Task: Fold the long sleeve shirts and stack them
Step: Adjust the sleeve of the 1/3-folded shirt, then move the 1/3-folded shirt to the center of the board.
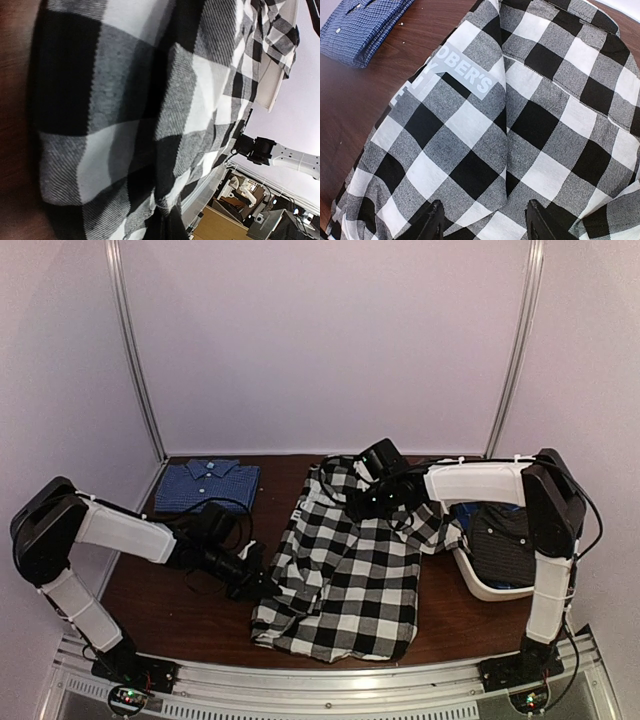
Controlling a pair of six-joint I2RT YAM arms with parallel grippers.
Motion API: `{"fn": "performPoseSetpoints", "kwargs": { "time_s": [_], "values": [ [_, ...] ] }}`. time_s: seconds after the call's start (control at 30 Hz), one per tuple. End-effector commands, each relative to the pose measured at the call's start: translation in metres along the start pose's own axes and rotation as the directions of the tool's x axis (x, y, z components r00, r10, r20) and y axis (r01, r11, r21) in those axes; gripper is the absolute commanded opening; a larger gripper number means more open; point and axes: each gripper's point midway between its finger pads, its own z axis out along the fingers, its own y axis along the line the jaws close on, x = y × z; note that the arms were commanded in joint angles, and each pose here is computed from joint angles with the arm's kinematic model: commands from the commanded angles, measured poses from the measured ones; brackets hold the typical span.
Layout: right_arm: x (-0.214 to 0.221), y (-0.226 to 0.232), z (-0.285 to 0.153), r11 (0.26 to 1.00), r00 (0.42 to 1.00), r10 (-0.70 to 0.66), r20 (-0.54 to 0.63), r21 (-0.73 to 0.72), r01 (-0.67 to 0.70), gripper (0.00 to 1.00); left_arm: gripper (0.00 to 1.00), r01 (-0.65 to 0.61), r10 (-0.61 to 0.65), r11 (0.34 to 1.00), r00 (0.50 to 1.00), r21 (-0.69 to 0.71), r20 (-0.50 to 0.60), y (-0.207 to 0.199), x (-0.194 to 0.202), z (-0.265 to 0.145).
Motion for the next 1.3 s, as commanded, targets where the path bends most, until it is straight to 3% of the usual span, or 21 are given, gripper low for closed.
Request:
{"fn": "performPoseSetpoints", "kwargs": {
  "time_s": [0.0,0.3,0.37,0.6,0.77,1.03,1.27],
  "values": [
    [-0.002,0.003,0.000,1.000,1.000,-0.015,-0.001,-0.004,0.015,0.57,0.00,-0.064,0.065,0.997,0.997,-0.030,0.049,0.004,-0.010,-0.004],
    [0.000,0.005,0.005,1.000,1.000,-0.014,-0.009,-0.011,0.014,0.57,0.00,-0.072,0.084,0.990,0.992,-0.124,0.090,0.015,-0.012,-0.017],
    [0.001,0.007,0.006,1.000,1.000,-0.017,-0.010,-0.015,0.017,0.57,0.04,-0.079,0.094,0.986,0.990,-0.145,0.102,0.017,-0.012,-0.021],
    [-0.001,0.014,0.009,0.999,1.000,-0.025,-0.007,-0.033,0.025,0.57,0.33,-0.147,0.181,0.968,0.970,-0.205,0.163,0.005,-0.020,-0.041],
    [-0.008,0.027,0.017,0.997,0.999,-0.034,0.004,-0.066,0.034,0.57,0.47,-0.185,0.230,0.947,0.961,-0.264,0.153,0.013,-0.022,-0.042],
    [-0.031,0.043,0.047,0.994,0.998,-0.038,0.046,-0.106,0.042,0.51,0.59,-0.237,0.267,0.926,0.961,-0.293,0.066,0.034,-0.019,-0.029],
    [-0.047,0.041,0.083,0.993,0.998,-0.021,0.062,-0.116,0.028,0.46,0.59,-0.235,0.246,0.930,0.969,-0.282,0.005,0.046,-0.005,-0.023]
  ]
}}
